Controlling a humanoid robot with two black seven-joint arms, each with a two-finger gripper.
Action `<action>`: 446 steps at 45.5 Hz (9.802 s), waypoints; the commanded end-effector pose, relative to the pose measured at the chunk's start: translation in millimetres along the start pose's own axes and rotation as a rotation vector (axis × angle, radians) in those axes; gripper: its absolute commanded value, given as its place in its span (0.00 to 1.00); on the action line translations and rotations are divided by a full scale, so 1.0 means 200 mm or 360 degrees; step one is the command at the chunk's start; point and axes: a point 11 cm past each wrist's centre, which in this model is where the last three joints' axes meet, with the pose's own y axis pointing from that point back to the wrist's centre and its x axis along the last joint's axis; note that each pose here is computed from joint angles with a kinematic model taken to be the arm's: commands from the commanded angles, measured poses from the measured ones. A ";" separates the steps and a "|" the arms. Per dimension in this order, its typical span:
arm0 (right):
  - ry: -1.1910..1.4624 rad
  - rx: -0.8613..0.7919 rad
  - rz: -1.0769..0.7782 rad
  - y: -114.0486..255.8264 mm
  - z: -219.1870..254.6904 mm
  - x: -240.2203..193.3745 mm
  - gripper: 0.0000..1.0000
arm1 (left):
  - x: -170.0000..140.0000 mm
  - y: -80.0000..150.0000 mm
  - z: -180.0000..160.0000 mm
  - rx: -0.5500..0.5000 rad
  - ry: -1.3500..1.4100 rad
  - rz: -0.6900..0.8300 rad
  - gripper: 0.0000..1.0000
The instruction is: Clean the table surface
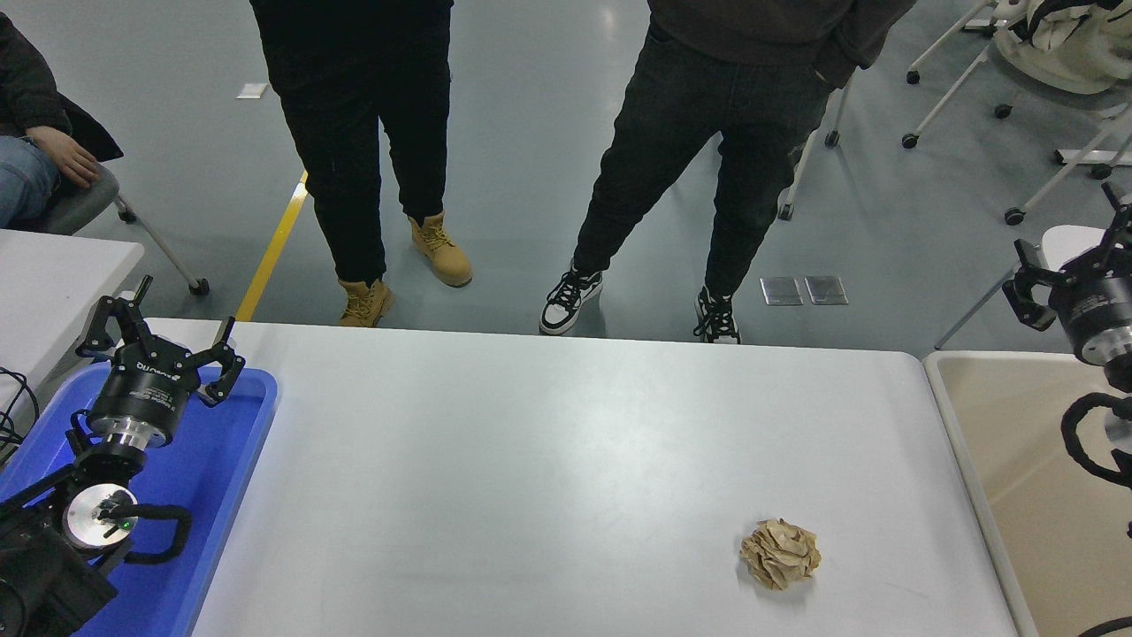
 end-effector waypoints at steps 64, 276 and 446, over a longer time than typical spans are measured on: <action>0.2451 -0.0851 -0.1374 -0.08 -0.09 -0.44 0.99 | 0.00 0.00 0.00 0.0000 0.0000 0.0000 1.00; 0.3184 -0.0837 -0.2927 0.39 0.59 -0.90 0.00 | 0.00 0.00 0.00 0.0000 0.0000 0.0000 1.00; 0.1180 -0.1256 0.0780 0.57 0.41 0.91 0.00 | 0.00 0.00 0.00 0.0000 0.0000 0.0000 1.00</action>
